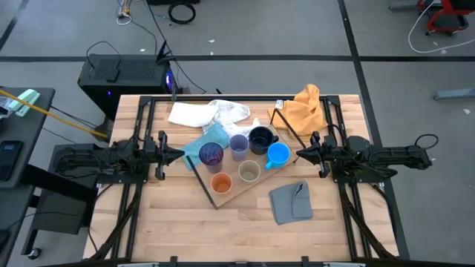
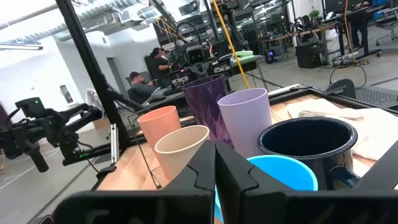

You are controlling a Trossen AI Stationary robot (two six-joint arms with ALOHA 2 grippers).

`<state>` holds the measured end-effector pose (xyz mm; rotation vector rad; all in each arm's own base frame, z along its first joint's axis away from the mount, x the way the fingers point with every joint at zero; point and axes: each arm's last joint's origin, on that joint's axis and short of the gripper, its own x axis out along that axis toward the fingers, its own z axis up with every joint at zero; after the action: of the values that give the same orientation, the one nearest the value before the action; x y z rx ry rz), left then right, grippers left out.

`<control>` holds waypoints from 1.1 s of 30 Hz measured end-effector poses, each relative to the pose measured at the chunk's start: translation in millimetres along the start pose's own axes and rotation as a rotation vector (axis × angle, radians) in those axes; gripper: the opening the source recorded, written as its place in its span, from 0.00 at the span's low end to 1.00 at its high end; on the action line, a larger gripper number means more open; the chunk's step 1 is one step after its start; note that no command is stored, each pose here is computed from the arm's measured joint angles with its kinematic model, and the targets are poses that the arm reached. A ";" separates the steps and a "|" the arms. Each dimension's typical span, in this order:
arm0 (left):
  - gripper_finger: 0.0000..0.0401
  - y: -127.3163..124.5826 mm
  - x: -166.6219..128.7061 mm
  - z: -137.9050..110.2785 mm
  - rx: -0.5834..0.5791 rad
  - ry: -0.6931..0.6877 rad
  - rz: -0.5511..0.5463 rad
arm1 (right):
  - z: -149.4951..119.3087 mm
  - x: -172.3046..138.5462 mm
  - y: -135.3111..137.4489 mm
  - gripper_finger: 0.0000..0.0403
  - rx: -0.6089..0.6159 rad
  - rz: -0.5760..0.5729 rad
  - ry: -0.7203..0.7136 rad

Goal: Stack small to large cups/mugs on shelf
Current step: Return to Home Position

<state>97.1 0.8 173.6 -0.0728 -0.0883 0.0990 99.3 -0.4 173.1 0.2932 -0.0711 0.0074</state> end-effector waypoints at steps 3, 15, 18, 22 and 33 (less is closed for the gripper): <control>0.07 0.0 0.0 0.0 0.000 0.000 0.000 | 0.0 0.0 0.0 0.02 0.000 0.000 0.000; 0.07 0.0 0.0 0.0 0.000 0.000 0.000 | 0.0 0.0 0.0 0.02 0.000 0.000 0.000; 0.06 0.0 0.0 0.0 0.000 0.000 0.000 | 0.0 0.0 0.0 0.02 0.000 0.000 0.000; 0.06 0.0 0.0 0.0 0.000 0.000 0.000 | 0.0 0.0 0.0 0.02 0.000 0.000 0.000; 0.10 0.0 0.0 0.0 0.000 0.000 0.000 | 0.0 0.0 0.0 0.02 0.000 0.000 0.000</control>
<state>97.1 0.7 173.6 -0.0730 -0.0883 0.0987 99.3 -0.4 173.1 0.2932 -0.0715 0.0075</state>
